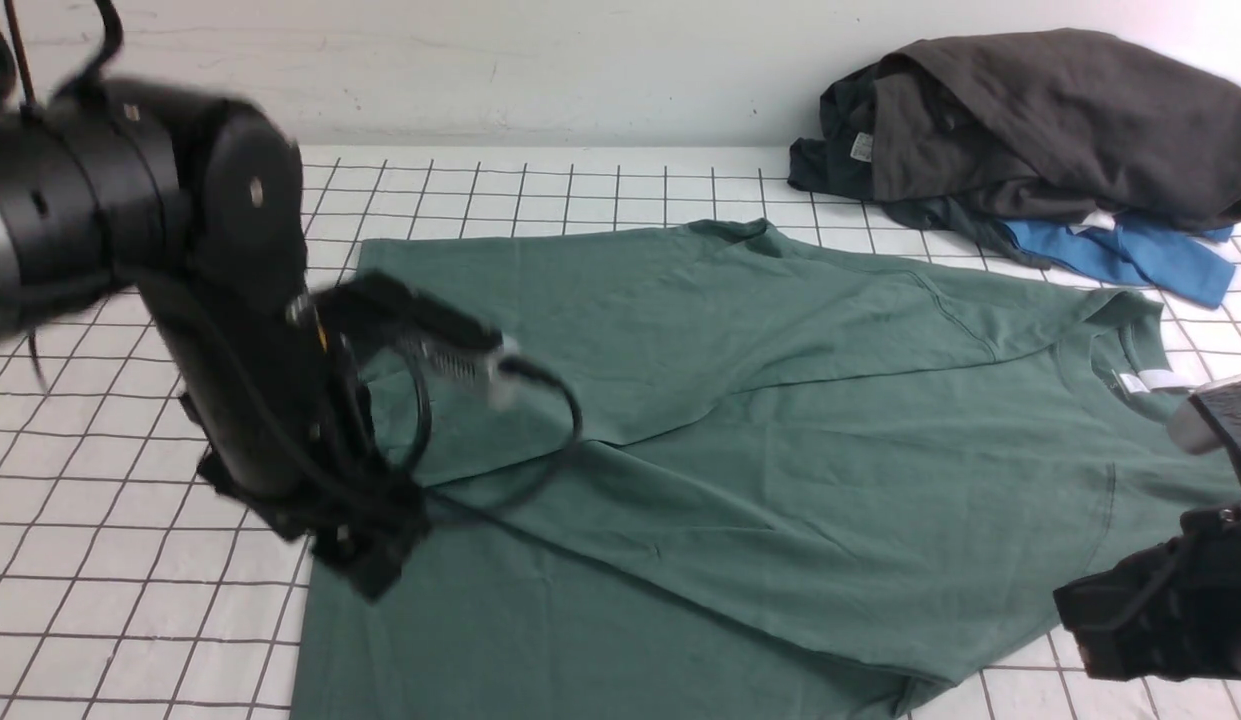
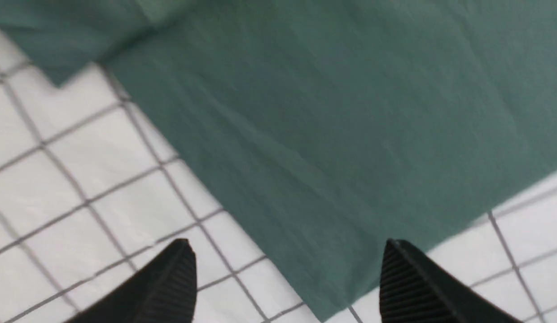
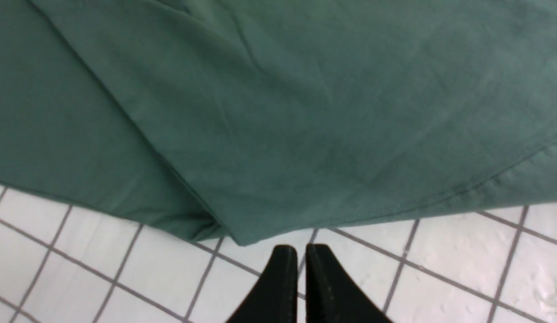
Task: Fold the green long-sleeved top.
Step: Use both arms simultaneously to clamp the lower edge of the clothing fabric
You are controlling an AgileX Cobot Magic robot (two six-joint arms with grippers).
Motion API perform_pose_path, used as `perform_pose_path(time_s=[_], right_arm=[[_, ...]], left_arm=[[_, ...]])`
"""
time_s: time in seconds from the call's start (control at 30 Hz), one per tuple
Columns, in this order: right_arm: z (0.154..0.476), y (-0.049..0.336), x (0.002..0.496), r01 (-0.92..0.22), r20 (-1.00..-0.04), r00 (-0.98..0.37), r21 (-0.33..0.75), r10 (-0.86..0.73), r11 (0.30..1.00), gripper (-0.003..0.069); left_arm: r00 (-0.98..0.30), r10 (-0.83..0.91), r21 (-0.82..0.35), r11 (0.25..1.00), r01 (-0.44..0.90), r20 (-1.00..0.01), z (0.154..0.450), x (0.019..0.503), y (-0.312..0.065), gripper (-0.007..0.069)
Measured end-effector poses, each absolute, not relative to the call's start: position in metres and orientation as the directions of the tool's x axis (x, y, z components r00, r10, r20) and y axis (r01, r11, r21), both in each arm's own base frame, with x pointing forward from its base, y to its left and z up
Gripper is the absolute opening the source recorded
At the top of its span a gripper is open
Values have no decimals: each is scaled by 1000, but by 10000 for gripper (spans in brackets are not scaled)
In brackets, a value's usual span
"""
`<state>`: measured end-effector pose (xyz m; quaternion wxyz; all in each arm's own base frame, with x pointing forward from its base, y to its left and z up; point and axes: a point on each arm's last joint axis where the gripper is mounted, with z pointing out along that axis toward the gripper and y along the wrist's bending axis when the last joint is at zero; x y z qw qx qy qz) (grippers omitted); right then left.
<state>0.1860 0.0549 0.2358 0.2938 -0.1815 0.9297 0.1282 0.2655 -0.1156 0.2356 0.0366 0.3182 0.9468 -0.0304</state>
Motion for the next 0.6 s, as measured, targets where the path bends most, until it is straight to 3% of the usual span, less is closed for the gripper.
perform_pose_path(time_s=[0.07,0.13,0.17,0.2,0.37,0.5,0.53,0.6], right_arm=[[237,58,185,-451,-601,-747,145,-283,881,21],[237,59,185,-467,-605,-740,149,-293,871,21],[238,61,184,-491,-613,-729,157,-305,857,21],[238,62,184,-498,-615,-726,164,-307,851,21],[239,64,184,-513,-627,-715,171,-309,841,21],[239,64,184,-514,-629,-714,173,-308,840,21],[239,64,184,-515,-630,-714,173,-307,840,21],[239,64,184,-517,-630,-712,171,-311,839,21]], left_arm=[[-659,749,-3,661,751,-73,213,239,-121,500],[-595,801,4,597,803,-57,203,229,-122,500],[-502,864,5,502,865,-27,186,215,-122,500],[-463,886,6,463,886,-18,181,211,-122,500],[-421,907,6,421,907,-8,158,207,-122,486],[-409,912,0,409,912,11,149,210,-123,402],[-412,911,2,412,911,10,149,211,-124,370],[-434,901,12,434,901,-4,151,214,-125,232]])
